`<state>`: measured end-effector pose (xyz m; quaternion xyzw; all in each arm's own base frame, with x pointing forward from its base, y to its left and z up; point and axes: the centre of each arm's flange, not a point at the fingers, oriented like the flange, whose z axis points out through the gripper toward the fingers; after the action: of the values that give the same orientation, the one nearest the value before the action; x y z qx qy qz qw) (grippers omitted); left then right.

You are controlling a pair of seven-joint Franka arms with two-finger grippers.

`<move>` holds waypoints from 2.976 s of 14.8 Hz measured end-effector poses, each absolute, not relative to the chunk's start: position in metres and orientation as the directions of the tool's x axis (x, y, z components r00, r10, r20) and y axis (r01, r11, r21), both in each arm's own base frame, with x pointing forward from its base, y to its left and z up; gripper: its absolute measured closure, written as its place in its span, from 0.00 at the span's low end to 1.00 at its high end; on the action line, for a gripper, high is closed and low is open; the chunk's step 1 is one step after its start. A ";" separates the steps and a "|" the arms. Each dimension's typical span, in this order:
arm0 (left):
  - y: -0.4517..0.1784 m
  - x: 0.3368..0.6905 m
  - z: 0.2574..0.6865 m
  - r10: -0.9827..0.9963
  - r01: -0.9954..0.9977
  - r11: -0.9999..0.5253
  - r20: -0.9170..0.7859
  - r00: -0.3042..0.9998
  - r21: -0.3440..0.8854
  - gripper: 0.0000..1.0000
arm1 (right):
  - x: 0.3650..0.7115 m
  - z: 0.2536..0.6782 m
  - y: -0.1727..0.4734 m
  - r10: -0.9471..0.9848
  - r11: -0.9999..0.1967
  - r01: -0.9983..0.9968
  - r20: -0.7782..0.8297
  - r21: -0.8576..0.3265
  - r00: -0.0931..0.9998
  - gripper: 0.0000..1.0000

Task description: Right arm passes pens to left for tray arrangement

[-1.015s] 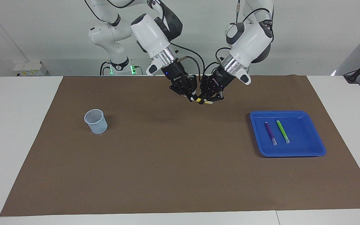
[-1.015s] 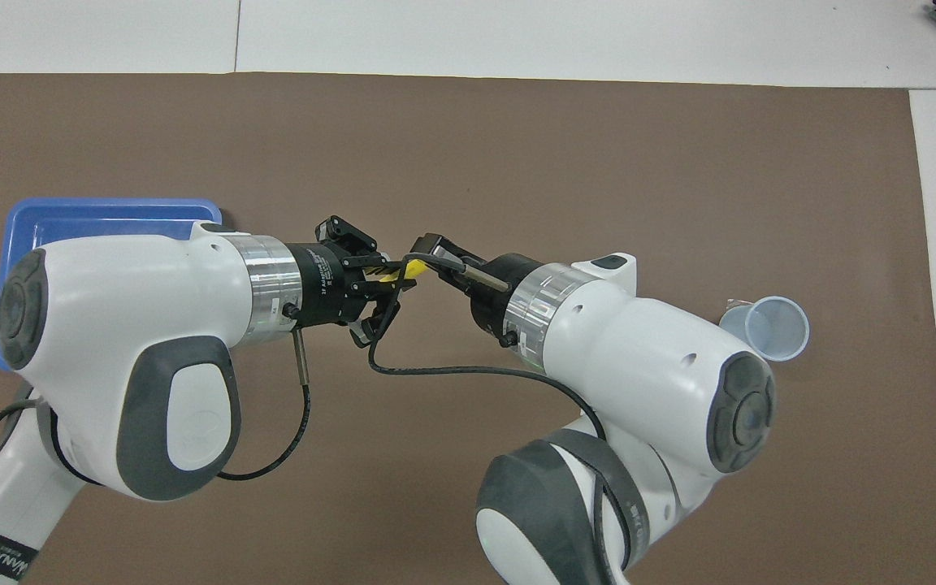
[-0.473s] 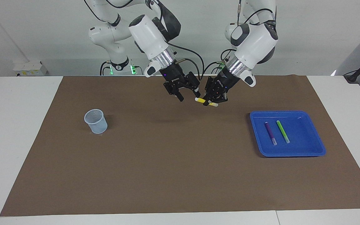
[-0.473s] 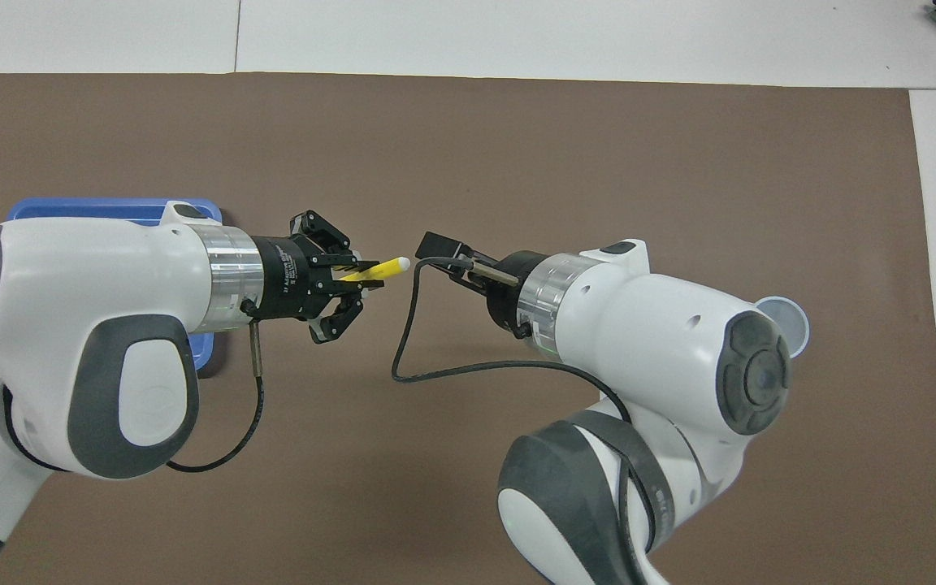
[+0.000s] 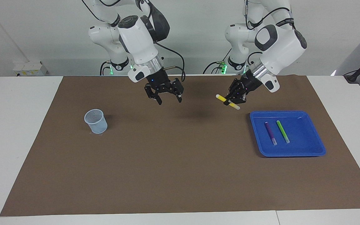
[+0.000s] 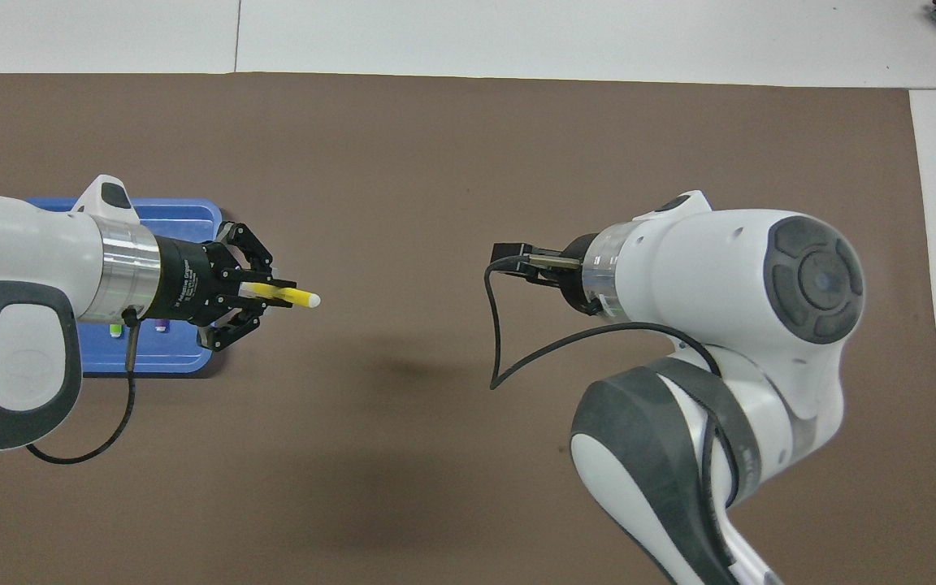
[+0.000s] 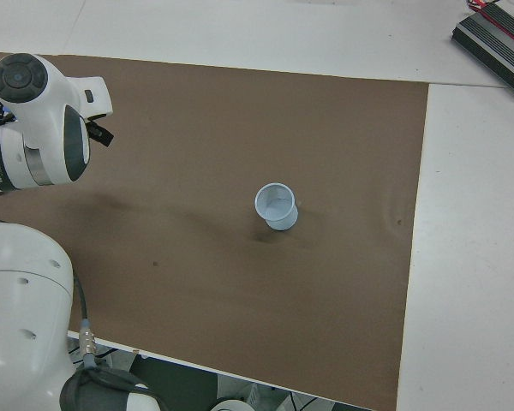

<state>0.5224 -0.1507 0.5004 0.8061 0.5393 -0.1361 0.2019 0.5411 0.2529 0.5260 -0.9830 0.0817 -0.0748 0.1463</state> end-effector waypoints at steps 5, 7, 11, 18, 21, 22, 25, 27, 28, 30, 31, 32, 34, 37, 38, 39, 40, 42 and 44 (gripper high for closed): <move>-0.083 0.518 0.493 0.592 0.650 -0.732 -0.280 0.756 0.204 0.82 | 0.554 0.552 0.179 0.039 -0.995 0.045 0.073 -0.086 0.997 0.00; -0.053 0.518 0.490 0.473 0.512 -0.839 -0.219 0.853 0.182 0.82 | 0.556 0.557 0.153 0.080 -0.996 0.081 0.037 -0.039 0.996 0.00; 0.001 0.517 0.481 0.258 0.276 -0.954 -0.146 0.955 0.121 0.82 | 0.553 0.589 0.114 0.154 -0.988 0.154 -0.006 0.029 0.988 0.00; 0.060 0.536 0.444 0.078 0.082 -0.996 -0.094 0.993 0.045 0.82 | 0.555 0.578 0.095 0.153 -0.988 0.154 -0.034 0.030 0.988 0.00; 0.079 0.547 0.420 0.026 0.027 -0.999 -0.072 0.997 0.024 0.82 | 0.554 0.573 0.092 0.149 -0.988 0.150 -0.044 0.030 0.988 0.00; 0.087 0.551 0.411 0.014 0.015 -1.000 -0.063 0.998 0.019 0.82 | 0.553 0.572 0.088 0.142 -0.989 0.143 -0.046 0.031 0.989 0.00; 0.105 0.561 0.379 -0.017 -0.016 -1.000 -0.051 0.999 0.026 0.82 | 0.555 0.572 0.068 0.106 -0.994 0.107 -0.046 0.032 0.993 0.00; 0.108 0.566 0.360 -0.026 -0.025 -0.999 -0.047 0.999 0.032 0.82 | 0.556 0.572 0.055 0.081 -0.996 0.083 -0.048 0.032 0.996 0.00; 0.108 0.569 0.352 -0.034 -0.033 -0.999 -0.045 0.998 0.035 0.82 | 0.556 0.572 0.050 0.073 -0.997 0.074 -0.048 0.032 0.996 0.00; 0.113 0.572 0.336 -0.046 -0.044 -0.998 -0.039 0.998 0.039 0.82 | 0.557 0.573 0.040 0.059 -0.998 0.060 -0.045 0.032 0.997 0.00; 0.119 0.573 0.329 -0.050 -0.049 -0.998 -0.033 0.998 0.041 0.82 | 0.557 0.575 0.035 0.065 -0.997 0.066 -0.043 0.032 0.997 0.00; 0.127 0.574 0.324 -0.053 -0.052 -0.998 -0.025 0.998 0.041 0.82 | 0.556 0.577 0.032 0.071 -0.997 0.072 -0.039 0.032 0.997 0.00; 0.135 0.574 0.318 -0.051 -0.051 -0.998 -0.020 0.998 0.042 0.82 | 0.555 0.585 0.030 0.072 -0.997 0.073 -0.024 0.032 0.997 0.00; 0.135 0.577 0.313 -0.051 -0.051 -0.998 -0.001 0.999 0.039 0.82 | 0.553 0.593 0.029 0.070 -0.997 0.070 -0.008 0.033 0.998 0.00; 0.136 0.578 0.311 -0.049 -0.049 -0.998 0.006 0.999 0.038 0.82 | 0.552 0.594 0.028 0.067 -0.997 0.067 -0.007 0.033 0.998 0.00; 0.139 0.578 0.308 -0.045 -0.045 -0.998 0.011 0.999 0.037 0.82 | 0.551 0.595 0.026 0.064 -0.997 0.064 -0.006 0.034 0.998 0.00; 0.142 0.578 0.306 -0.042 -0.043 -0.999 0.015 0.999 0.034 0.82 | 0.551 0.596 0.024 0.061 -0.998 0.061 -0.005 0.034 0.998 0.00; 0.148 0.578 0.302 -0.044 -0.044 -0.999 0.013 0.999 0.024 0.82 | 0.551 0.596 0.024 0.060 -0.998 0.060 -0.004 0.034 0.998 0.00; 0.155 0.577 0.302 -0.037 -0.037 -0.999 0.016 0.999 0.019 0.82 | 0.551 0.596 0.025 0.062 -0.998 0.062 -0.004 0.034 0.998 0.00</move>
<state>0.5767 0.1545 0.3023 0.9997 -0.0186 0.0079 0.0098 0.5509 0.0247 0.5960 -0.9994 -0.0310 0.0016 -0.0169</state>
